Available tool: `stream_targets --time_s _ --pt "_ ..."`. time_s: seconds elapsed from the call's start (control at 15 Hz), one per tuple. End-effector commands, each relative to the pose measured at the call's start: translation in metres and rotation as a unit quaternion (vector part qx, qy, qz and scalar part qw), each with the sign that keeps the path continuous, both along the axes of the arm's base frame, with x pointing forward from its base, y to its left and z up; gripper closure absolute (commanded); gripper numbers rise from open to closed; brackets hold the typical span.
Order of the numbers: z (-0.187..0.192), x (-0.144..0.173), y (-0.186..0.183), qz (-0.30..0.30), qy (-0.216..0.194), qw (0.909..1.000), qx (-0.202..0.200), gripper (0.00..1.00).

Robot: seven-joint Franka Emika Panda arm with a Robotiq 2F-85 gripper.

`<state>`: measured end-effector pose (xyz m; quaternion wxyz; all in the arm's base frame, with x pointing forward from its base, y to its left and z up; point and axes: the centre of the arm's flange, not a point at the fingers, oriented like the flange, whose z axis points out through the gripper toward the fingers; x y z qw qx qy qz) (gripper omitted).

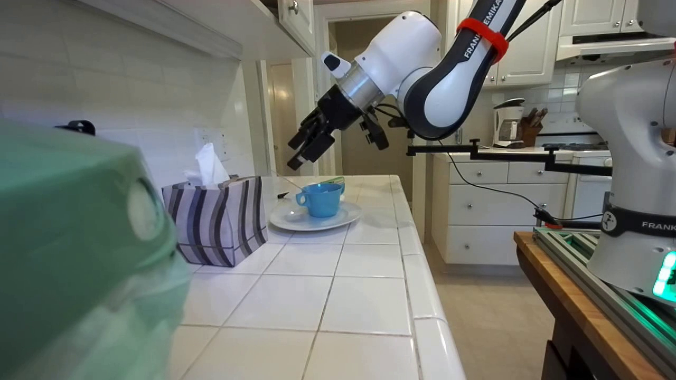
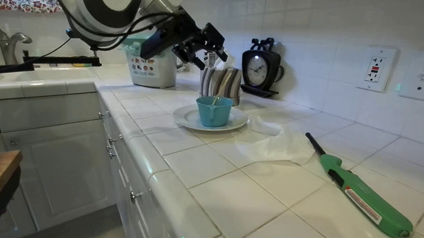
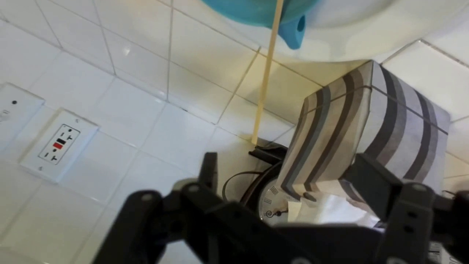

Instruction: Place the blue cup on the plate and stir the contents

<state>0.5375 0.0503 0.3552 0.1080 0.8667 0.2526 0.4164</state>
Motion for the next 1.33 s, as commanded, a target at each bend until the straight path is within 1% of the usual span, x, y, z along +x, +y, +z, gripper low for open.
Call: stream_targets --time_s 0.0,0.13,0.33,0.47,0.67,0.73,0.87,1.27 --pt "0.021 -0.039 0.016 -0.002 0.017 0.9998 0.004 0.00" --pt "0.025 -0.052 0.019 -0.007 0.041 0.9991 0.011 0.00" --pt "0.027 -0.068 0.017 -0.016 0.076 0.9969 0.007 0.00" --pt "0.027 -0.073 0.015 -0.013 0.097 0.9952 0.003 0.00" --pt "0.021 -0.081 0.018 -0.010 0.127 0.9915 -0.027 0.00" --pt "-0.015 -0.028 0.004 -0.016 0.113 0.9934 -0.012 0.00" --pt "-0.017 -0.029 0.005 -0.012 0.122 0.9922 -0.021 0.00" --pt "-0.017 -0.029 0.005 -0.013 0.124 0.9920 -0.022 0.00"
